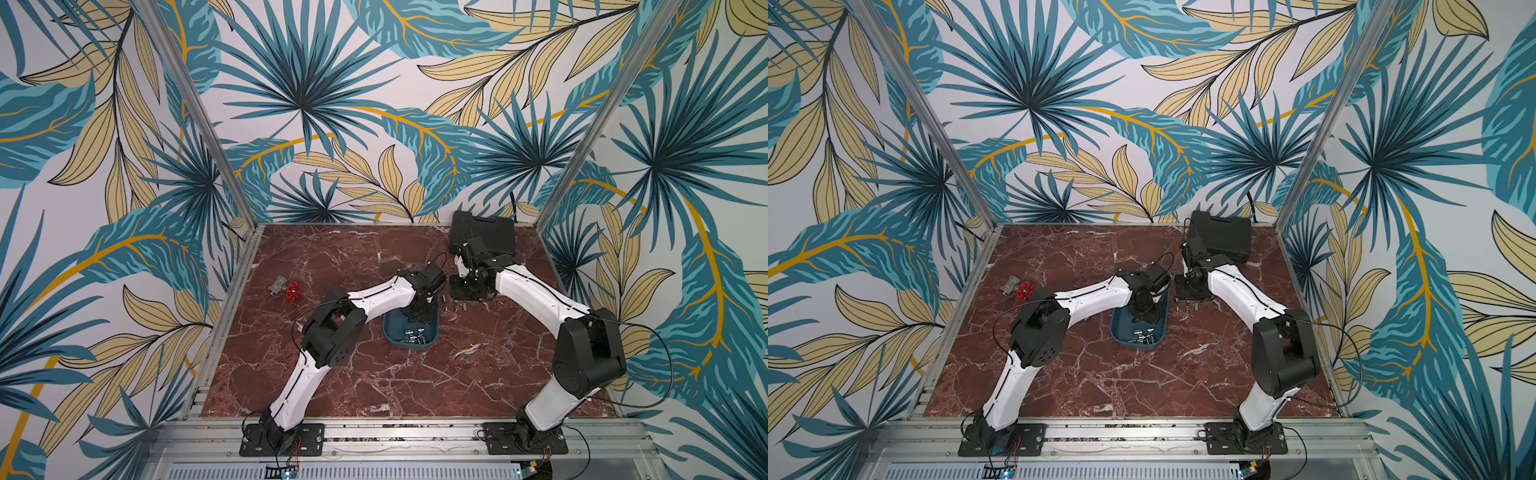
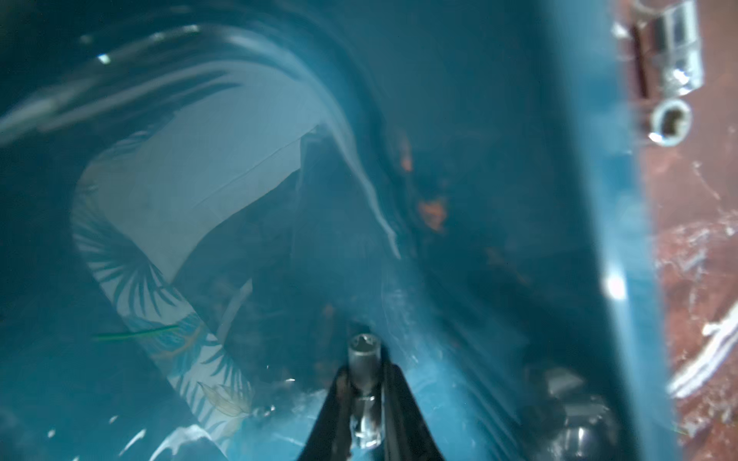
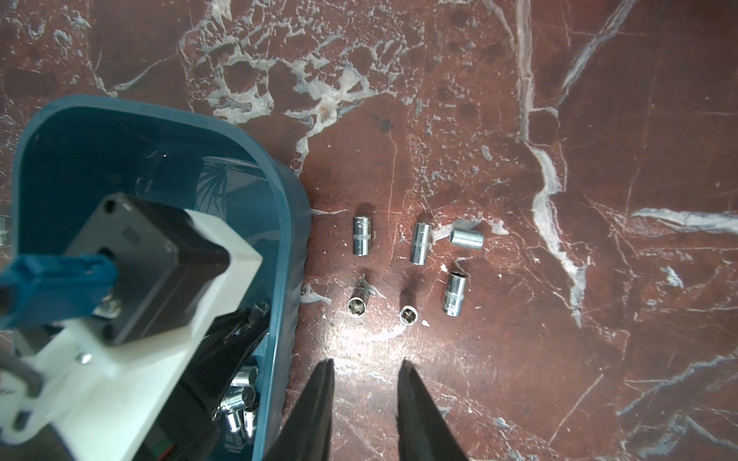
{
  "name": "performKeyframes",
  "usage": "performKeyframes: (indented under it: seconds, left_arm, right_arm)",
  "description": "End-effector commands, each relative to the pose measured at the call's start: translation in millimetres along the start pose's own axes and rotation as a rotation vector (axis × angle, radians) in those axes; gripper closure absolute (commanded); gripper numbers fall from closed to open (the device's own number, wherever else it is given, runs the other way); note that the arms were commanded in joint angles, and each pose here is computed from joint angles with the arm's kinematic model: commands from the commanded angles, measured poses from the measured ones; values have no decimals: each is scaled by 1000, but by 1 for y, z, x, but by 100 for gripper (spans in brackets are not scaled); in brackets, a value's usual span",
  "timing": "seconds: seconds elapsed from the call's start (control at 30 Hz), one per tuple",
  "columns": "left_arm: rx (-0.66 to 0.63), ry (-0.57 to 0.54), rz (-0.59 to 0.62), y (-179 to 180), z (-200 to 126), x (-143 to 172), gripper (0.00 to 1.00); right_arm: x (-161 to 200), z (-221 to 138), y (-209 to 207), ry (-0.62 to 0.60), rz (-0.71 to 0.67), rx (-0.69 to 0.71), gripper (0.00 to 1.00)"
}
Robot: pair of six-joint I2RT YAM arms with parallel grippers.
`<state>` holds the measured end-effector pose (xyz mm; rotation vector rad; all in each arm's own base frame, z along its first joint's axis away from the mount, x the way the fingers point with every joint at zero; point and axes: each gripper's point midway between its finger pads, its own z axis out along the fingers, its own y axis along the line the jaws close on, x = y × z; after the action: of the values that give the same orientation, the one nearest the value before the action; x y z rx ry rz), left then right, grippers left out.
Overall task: Take out the socket from the storage box
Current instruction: Pick up the socket head from the storage box, then place the socket head at the center of the board.
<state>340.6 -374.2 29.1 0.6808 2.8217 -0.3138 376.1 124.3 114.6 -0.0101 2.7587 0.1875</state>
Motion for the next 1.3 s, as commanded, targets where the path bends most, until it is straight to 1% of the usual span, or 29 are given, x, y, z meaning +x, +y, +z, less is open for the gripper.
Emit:
performKeyframes:
  seconds: [0.0,0.1,0.17,0.23,0.33,0.43,0.5,0.57,0.67,0.8,0.87,1.07,1.17,1.27]
  left_arm:
    - [-60,25,-13,14,8,5,86]
    - [-67,2,-18,18,2,0,90]
    - [-69,-18,-25,20,-6,-5,91]
    - [-63,-46,-38,23,-19,-11,91]
    - [-45,-134,-73,33,-53,-27,91]
    - [-45,-214,-138,58,-88,-32,90]
    - [-69,-245,-183,81,-105,-27,90]
    - [-104,-253,-234,108,-115,-14,89]
    - [-130,-223,-315,143,-116,13,89]
    - [-167,-177,-391,173,-113,47,89]
    - [-176,-150,-420,181,-110,64,89]
    - [-199,-71,-476,189,-93,107,89]
    - [-198,-60,-510,194,-86,119,89]
    - [-198,-53,-527,200,-80,123,89]
  right_arm:
    - [2,-6,0,-14,13,-15,70]
    - [3,-4,-1,-10,14,-11,71]
    - [3,-4,-2,-10,12,-8,71]
    - [2,-4,-1,-11,9,-7,71]
    - [0,-4,-2,-9,7,-3,71]
    - [-1,-4,-1,-7,5,-1,71]
    - [-1,-2,-1,-4,7,-4,71]
    - [0,1,0,3,10,-11,71]
    - [0,4,4,12,13,-25,71]
    - [-2,6,5,14,13,-31,71]
    - [-3,6,6,14,9,-32,71]
    - [-3,8,8,24,4,-43,71]
    - [-3,9,9,28,4,-48,71]
    - [-4,8,10,26,4,-53,71]
